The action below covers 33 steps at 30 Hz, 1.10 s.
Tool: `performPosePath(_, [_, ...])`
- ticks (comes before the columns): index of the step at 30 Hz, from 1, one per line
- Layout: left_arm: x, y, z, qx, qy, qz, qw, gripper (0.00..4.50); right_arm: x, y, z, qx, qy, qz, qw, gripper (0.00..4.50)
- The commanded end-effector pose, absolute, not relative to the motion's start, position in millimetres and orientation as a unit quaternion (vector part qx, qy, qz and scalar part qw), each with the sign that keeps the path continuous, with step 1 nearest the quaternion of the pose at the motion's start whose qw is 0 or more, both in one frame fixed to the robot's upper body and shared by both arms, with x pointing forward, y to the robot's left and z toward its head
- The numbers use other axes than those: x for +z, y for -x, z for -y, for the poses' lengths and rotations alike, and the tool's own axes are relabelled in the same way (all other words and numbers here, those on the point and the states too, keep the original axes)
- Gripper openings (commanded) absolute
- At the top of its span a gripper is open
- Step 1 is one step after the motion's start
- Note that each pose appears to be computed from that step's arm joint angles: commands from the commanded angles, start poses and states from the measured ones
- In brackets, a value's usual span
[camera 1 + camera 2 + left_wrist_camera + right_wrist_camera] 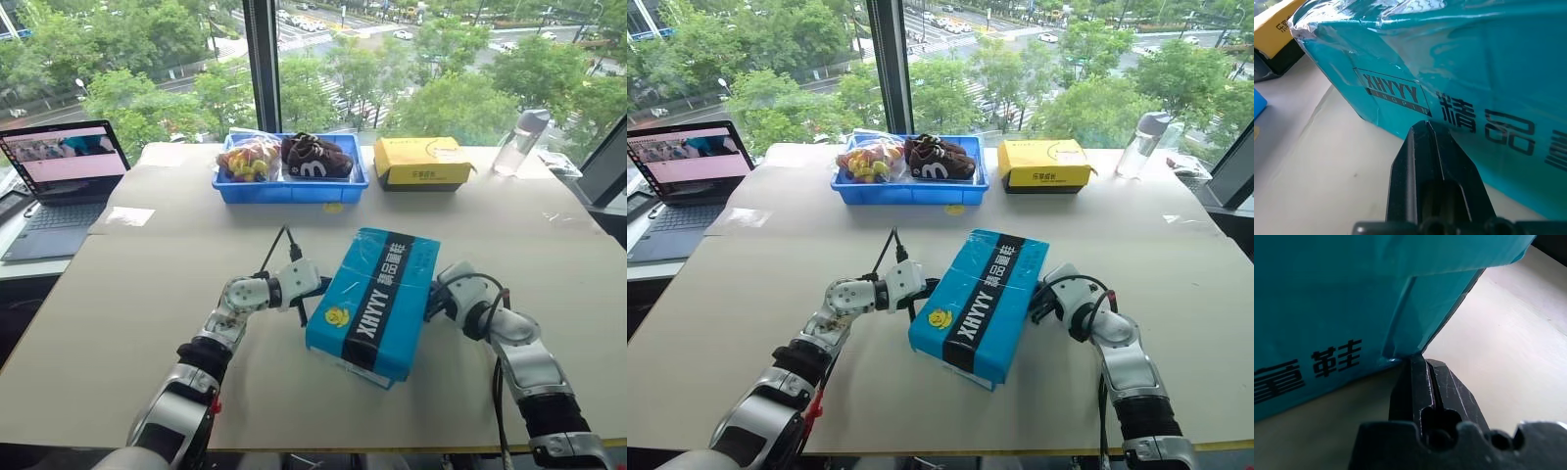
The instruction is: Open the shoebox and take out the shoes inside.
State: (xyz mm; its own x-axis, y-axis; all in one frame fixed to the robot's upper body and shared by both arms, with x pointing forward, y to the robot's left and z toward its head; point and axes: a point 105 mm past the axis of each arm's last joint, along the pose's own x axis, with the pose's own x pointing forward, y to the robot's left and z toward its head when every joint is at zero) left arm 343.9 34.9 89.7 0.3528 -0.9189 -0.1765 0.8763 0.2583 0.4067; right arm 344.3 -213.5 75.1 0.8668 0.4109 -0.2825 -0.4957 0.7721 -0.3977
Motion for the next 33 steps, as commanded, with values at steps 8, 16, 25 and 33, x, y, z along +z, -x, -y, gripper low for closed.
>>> performPosePath(8, [113.5, -290.9, 9.9, -0.647, -0.082, 0.02, 0.758, 0.0, 85.6, -327.7, 237.6, 0.254, 0.259, -0.088, 0.928, 0.03])
performPosePath(16, [112.9, -280.5, -6.7, -0.669, -0.062, -0.039, 0.74, 0.0, 87.3, -341.4, 239.1, 0.256, 0.265, -0.078, 0.926, 0.03])
performPosePath(25, [113.7, -326.2, -58.5, -0.58, -0.165, -0.02, 0.797, 0.0, 83.5, -337.3, 263.0, 0.226, 0.267, -0.094, 0.932, 0.03])
performPosePath(33, [169.6, -332.6, -98.1, -0.571, -0.153, 0.018, 0.806, 2.05, 100.0, -290.7, 318.6, 0.2, 0.304, -0.15, 0.92, 0.0])
